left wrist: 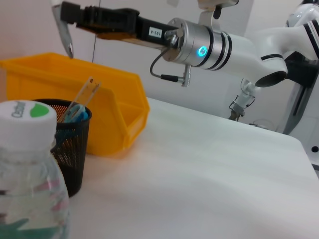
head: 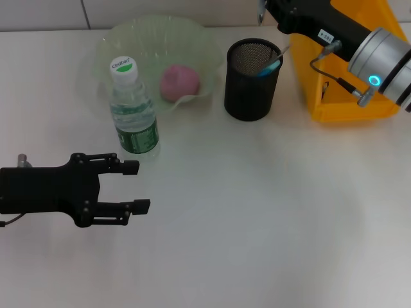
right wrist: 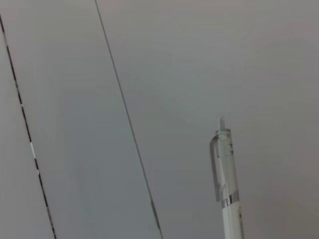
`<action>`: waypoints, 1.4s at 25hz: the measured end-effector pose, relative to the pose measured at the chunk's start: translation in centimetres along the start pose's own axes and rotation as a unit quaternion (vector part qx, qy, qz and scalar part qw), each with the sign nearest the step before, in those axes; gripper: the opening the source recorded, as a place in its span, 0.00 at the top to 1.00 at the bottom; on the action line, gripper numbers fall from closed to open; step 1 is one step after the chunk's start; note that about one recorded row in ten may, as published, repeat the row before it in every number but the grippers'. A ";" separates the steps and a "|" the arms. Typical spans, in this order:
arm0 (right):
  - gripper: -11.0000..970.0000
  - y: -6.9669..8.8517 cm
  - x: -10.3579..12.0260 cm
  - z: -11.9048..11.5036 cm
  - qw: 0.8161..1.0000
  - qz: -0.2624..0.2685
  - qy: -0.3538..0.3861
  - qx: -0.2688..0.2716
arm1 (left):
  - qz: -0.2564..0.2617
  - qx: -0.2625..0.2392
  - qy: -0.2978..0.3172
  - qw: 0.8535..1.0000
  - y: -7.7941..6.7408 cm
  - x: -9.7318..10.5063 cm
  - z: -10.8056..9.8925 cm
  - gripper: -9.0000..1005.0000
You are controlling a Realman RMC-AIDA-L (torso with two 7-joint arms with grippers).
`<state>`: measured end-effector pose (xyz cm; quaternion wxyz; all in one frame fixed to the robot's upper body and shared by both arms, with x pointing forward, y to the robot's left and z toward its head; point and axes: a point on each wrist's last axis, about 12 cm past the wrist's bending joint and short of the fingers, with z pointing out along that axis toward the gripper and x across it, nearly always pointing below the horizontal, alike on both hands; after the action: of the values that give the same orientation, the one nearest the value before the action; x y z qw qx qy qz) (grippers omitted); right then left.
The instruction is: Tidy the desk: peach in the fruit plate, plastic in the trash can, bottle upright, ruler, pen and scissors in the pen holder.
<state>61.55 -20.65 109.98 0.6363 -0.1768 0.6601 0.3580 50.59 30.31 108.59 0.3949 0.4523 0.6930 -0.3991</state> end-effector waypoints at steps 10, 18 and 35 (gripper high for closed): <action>0.80 -0.1 0.8 -0.8 1.000 0.006 0.009 0.010 | 0.002 -0.010 0.002 1.000 0.3 0.0 0.6 0.23; 0.57 -0.1 1.4 -1.8 1.000 0.010 0.008 0.011 | 0.001 -0.015 0.002 1.000 0.3 0.1 0.5 0.23; 0.52 2.0 -0.4 -12.7 0.990 0.015 -0.061 -0.128 | 0.006 -0.012 0.000 1.000 0.2 0.2 0.8 0.23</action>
<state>51.12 -28.20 110.03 0.6419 -0.2247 0.5712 0.4596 50.90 29.68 108.09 0.4025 0.4522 0.6948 -0.3884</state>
